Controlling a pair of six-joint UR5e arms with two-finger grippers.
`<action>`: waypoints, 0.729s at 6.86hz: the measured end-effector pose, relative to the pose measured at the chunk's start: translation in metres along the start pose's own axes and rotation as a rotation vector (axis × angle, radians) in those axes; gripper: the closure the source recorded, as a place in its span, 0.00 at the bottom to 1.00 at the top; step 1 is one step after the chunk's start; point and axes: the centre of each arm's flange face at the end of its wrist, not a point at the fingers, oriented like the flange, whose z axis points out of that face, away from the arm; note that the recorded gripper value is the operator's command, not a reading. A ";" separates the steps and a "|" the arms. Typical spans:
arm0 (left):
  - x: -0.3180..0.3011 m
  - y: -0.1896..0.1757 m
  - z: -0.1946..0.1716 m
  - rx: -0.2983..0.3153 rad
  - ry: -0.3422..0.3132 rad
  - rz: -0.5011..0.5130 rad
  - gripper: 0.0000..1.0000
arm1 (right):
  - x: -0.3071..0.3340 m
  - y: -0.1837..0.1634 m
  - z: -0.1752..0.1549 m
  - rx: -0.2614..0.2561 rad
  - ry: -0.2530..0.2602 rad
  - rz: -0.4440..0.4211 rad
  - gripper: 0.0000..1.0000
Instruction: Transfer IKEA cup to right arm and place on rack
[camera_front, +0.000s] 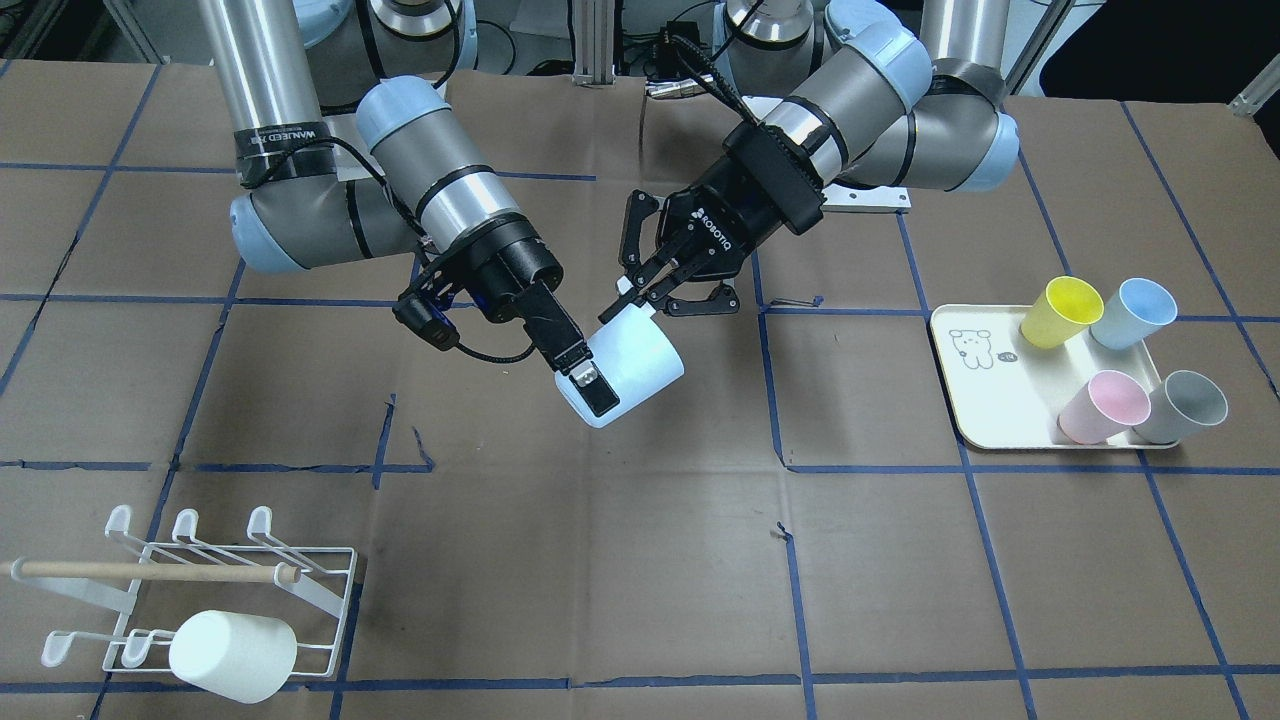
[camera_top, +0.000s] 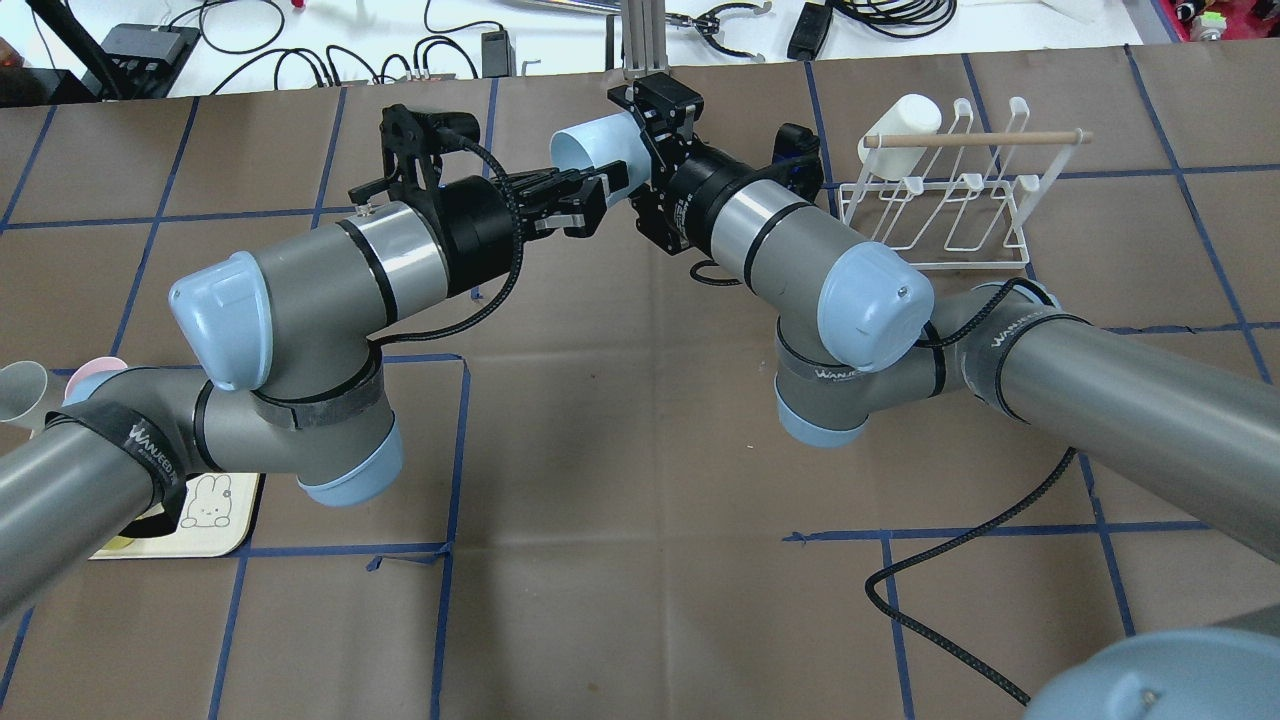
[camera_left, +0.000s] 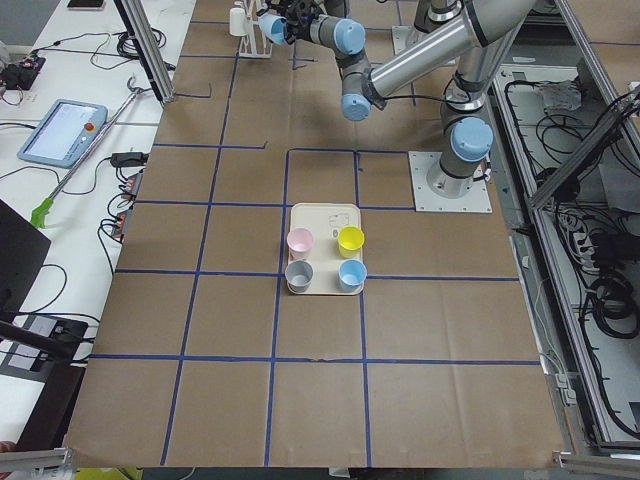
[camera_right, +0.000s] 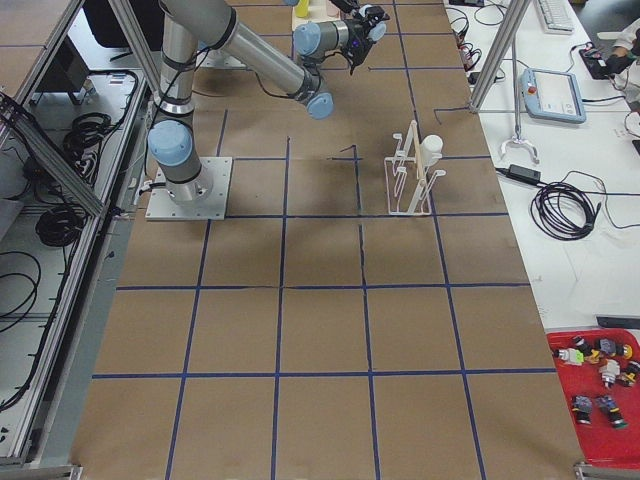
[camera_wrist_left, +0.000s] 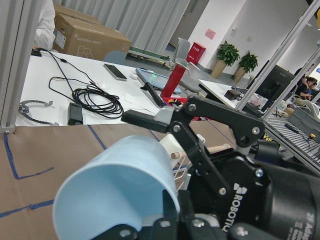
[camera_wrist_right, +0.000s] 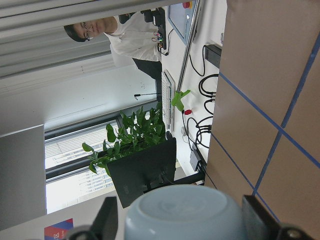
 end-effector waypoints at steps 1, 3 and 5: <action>0.001 0.000 0.000 0.000 0.001 -0.009 0.99 | -0.001 0.000 0.000 0.000 -0.001 0.000 0.15; 0.003 -0.001 -0.001 0.002 0.002 -0.020 0.98 | -0.001 0.000 -0.001 -0.002 -0.003 -0.001 0.43; 0.004 -0.001 -0.001 0.004 0.002 -0.021 0.86 | -0.002 0.001 -0.001 -0.008 -0.007 -0.003 0.55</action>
